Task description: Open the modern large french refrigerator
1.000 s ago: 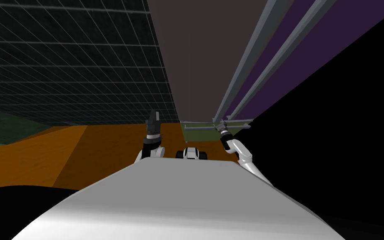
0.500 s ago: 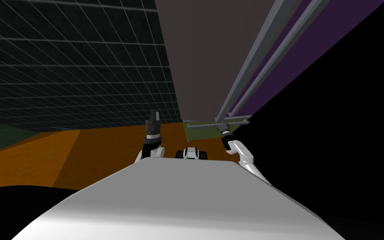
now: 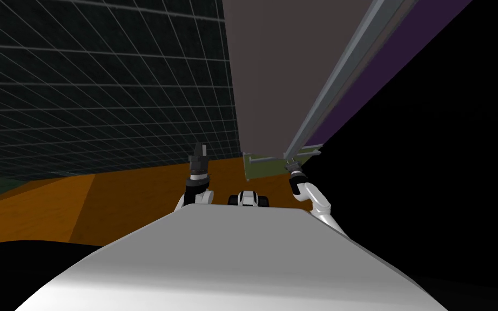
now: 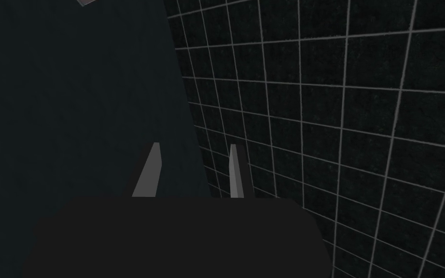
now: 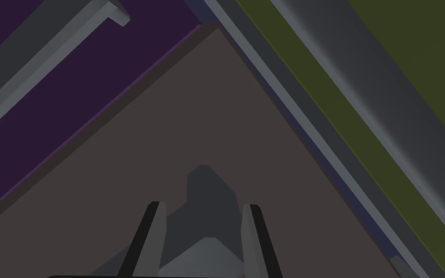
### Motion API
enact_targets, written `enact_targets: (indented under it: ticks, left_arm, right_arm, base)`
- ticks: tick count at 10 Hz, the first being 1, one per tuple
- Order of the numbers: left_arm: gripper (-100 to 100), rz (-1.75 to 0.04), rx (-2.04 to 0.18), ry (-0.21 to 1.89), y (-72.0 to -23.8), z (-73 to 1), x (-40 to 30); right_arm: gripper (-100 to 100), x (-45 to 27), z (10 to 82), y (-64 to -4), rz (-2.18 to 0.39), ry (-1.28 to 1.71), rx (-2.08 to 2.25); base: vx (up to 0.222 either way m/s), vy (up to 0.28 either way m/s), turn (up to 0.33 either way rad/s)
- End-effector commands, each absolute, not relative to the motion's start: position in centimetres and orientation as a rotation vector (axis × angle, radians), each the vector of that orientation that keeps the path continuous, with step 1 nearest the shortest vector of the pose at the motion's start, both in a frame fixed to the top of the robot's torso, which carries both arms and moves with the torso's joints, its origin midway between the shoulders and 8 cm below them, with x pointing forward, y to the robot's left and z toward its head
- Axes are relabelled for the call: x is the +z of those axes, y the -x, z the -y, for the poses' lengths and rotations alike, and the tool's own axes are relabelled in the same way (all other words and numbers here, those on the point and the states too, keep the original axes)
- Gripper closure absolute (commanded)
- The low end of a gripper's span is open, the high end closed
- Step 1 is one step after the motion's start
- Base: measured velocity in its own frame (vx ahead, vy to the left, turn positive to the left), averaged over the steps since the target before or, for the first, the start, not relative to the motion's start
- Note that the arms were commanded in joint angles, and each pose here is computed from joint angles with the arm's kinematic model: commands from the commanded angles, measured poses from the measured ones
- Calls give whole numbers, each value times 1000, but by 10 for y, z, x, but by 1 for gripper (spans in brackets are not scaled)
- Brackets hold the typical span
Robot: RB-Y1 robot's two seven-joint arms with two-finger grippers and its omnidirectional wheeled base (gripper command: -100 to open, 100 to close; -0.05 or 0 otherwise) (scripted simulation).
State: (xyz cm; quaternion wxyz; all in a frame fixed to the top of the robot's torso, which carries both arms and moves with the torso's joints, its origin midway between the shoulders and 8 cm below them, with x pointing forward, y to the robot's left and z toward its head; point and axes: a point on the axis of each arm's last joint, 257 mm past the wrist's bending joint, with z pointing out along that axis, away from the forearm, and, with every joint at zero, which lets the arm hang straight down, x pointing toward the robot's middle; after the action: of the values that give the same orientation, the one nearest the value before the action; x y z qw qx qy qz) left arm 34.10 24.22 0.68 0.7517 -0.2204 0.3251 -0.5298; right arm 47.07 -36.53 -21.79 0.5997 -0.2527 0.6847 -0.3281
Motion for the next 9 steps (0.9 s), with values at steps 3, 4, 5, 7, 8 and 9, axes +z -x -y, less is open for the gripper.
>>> enact_targets:
  ticks: [3, 4, 5, 7, 8, 9]
  left_arm:
    - [0, -710, -1157, 481, -341, -242, 7]
    - [0, -710, -1157, 481, -341, -242, 7]
    - [0, -710, -1157, 481, -341, -242, 7]
    - [0, -710, -1157, 481, -341, -242, 7]
    - [0, -710, -1157, 481, -341, -242, 7]
    - [0, -710, -1157, 481, -341, -242, 7]
  right_arm:
    - [100, -219, 382, -462, -1621, 531, -812]
    - [100, -217, 386, -459, -1627, 512, -829]
    - [100, -216, 390, -457, -1632, 494, -846]
    - [100, -213, 399, -452, -1643, 457, -880]
    - [100, -212, 404, -449, -1648, 438, -897]
    - [100, -211, 408, -446, -1654, 419, -914]
  base:
    - [-62, 170, -136]
    - [-10, 220, -76]
    - [5, 254, -126]
    - [-40, 238, -153]
    - [-80, 213, -138]
    - [-69, 222, -151]
